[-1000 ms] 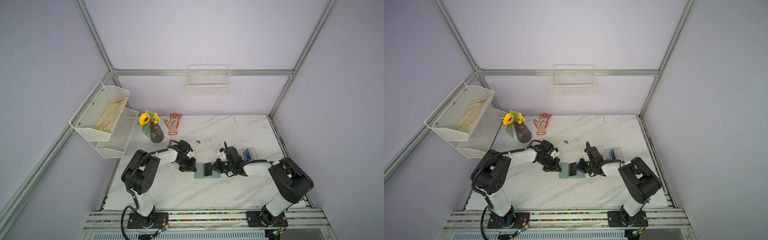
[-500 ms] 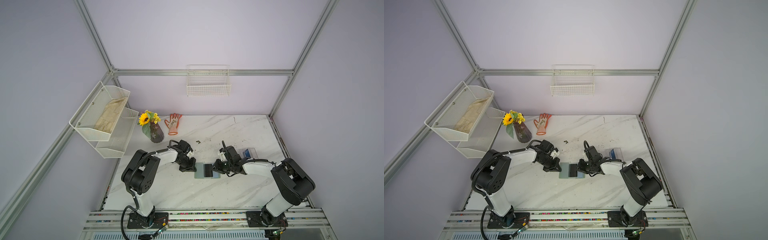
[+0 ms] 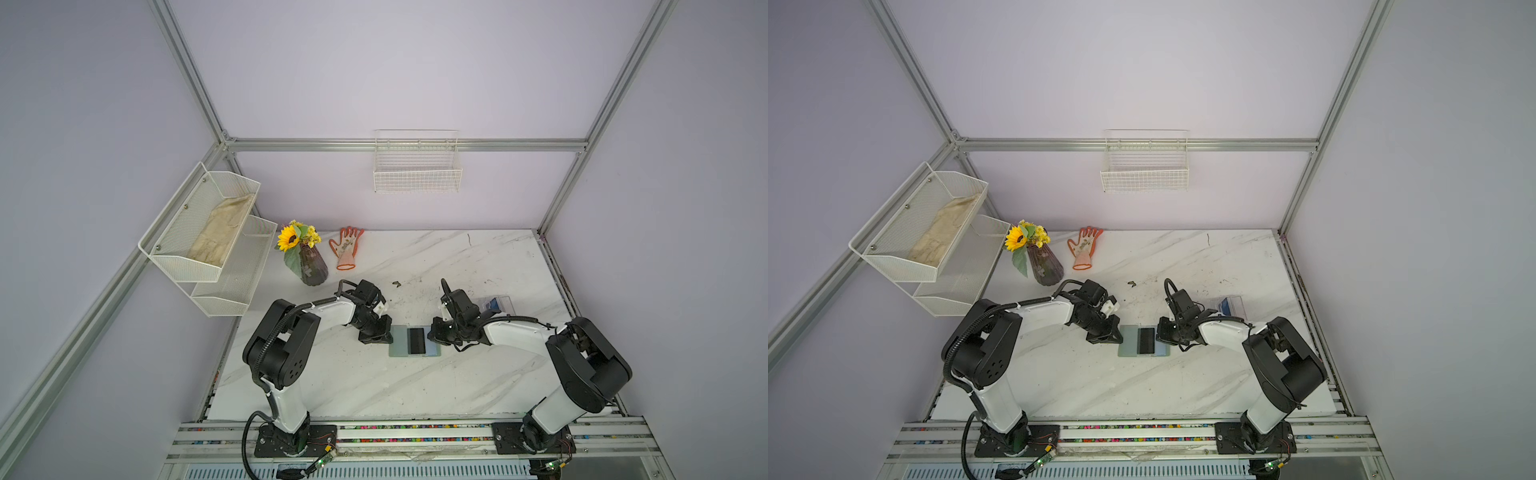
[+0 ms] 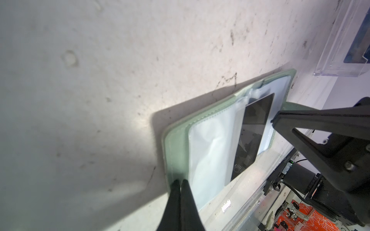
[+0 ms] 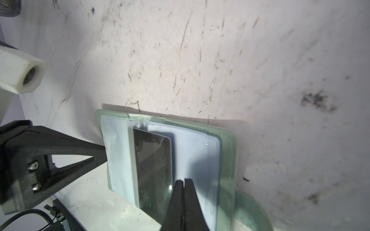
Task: Insert credit cards into a card holder
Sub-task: Insert the credit card into the card holder.
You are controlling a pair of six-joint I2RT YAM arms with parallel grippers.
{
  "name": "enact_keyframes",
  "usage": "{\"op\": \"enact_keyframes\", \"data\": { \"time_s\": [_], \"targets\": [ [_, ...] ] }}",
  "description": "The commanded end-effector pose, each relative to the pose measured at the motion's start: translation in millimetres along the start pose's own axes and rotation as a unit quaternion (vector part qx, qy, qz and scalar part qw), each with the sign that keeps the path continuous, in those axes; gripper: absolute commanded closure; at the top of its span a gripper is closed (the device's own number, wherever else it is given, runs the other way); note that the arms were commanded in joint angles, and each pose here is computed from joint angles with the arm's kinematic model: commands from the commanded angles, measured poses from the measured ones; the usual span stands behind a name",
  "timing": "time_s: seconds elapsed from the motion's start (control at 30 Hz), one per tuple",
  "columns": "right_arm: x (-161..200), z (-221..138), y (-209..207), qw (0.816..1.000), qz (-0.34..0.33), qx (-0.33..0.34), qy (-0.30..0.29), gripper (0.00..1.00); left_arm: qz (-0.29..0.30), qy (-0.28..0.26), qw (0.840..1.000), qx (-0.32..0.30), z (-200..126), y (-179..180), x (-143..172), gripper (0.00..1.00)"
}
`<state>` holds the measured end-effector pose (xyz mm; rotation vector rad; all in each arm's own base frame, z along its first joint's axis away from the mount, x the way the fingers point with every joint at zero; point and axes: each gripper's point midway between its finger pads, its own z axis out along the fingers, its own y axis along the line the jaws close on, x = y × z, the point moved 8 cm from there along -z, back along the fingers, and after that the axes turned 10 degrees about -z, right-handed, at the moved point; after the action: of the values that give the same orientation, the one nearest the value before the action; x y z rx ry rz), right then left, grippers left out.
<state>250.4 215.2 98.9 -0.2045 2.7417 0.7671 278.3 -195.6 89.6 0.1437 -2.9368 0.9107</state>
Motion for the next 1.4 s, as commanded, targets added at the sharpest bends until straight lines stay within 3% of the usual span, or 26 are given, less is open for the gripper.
{"op": "enact_keyframes", "data": {
  "time_s": [0.0, 0.4, 0.87, 1.37],
  "targets": [
    [8, 10, -1, 0.999, -0.01, 0.031, 0.022, 0.98, -0.014, 0.022, 0.999, -0.025, 14, 15, 11, 1.0],
    [13, 18, 4, 0.998, -0.02, 0.046, 0.03, 0.98, -0.015, 0.023, 0.999, -0.026, 15, 16, 12, 1.0],
    [11, -6, 6, 0.994, -0.034, 0.097, 0.022, 0.98, -0.016, 0.023, 0.999, -0.025, 14, 16, 12, 1.0],
    [24, 0, 16, 0.995, -0.047, 0.075, 0.042, 0.98, -0.016, 0.022, 0.999, -0.025, 14, 14, 11, 1.0]
  ]
}}
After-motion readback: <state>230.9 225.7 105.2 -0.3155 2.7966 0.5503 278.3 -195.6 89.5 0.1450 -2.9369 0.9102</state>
